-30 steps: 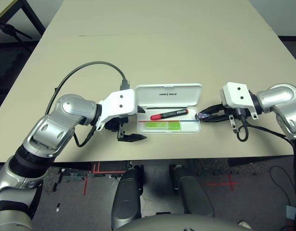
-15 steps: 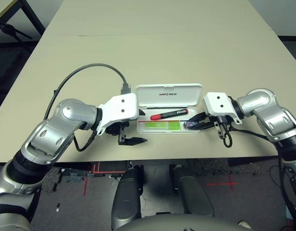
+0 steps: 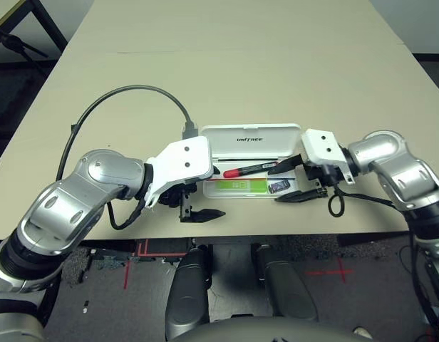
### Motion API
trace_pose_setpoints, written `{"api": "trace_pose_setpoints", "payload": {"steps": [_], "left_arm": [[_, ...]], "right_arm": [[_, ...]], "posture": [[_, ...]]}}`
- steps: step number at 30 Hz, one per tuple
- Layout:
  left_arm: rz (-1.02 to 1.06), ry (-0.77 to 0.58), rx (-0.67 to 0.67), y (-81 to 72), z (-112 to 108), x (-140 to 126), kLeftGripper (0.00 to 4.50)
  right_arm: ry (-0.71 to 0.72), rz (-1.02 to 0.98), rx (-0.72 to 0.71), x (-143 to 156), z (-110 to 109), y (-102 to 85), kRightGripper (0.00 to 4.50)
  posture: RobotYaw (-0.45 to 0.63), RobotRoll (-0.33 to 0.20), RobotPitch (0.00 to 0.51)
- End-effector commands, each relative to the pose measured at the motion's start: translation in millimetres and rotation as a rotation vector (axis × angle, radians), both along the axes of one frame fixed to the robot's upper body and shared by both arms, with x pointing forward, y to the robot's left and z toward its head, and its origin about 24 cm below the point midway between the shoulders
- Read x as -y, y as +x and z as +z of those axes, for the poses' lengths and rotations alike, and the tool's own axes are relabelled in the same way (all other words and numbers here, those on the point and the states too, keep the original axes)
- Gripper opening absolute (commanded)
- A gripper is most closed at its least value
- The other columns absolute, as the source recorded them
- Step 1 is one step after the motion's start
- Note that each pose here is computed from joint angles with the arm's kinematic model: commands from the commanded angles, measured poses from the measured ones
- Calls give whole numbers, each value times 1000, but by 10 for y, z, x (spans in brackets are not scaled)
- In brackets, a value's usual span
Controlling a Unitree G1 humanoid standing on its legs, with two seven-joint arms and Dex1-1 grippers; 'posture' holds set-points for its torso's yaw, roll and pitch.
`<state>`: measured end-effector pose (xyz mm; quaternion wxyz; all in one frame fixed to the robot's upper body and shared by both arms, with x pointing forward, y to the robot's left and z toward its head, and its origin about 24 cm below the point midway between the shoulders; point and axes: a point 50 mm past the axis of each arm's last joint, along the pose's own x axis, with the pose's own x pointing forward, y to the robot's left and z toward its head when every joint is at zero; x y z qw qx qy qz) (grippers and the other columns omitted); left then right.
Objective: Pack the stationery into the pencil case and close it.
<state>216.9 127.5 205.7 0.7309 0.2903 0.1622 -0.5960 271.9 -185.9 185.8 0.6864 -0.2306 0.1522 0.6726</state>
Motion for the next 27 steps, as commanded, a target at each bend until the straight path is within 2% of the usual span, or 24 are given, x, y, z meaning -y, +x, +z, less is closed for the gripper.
{"api": "trace_pose_setpoints", "payload": {"steps": [1, 10, 17, 22, 23, 25, 27], "left_arm": [[-66, 16, 34, -188, 42, 132, 4500], [-53, 15, 22, -259, -19, 195, 4500], [6, 39, -6, -123, -210, -11, 4500], [118, 215, 30, 116, -484, -488, 4500], [150, 216, 36, 184, -517, -573, 4316], [233, 245, 71, 415, -565, -795, 3888], [317, 272, 117, 649, -560, -999, 3072]], "right_arm": [[0, -81, -44, 259, 120, -75, 4427], [8, -330, -33, 869, 237, -165, 4427], [-7, -408, -47, 1049, 175, -236, 4427], [20, -414, -54, 1004, 130, -222, 4427], [20, -415, -55, 997, 120, -218, 4474], [19, -417, -55, 990, 99, -211, 4500], [19, -417, -55, 985, 89, -206, 4500]], "posture": [[37, 0, 203], [10, 0, 194], [-7, 0, 192], [-2, 0, 192], [-2, 0, 192], [-2, 0, 191], [-2, 0, 191]]}}
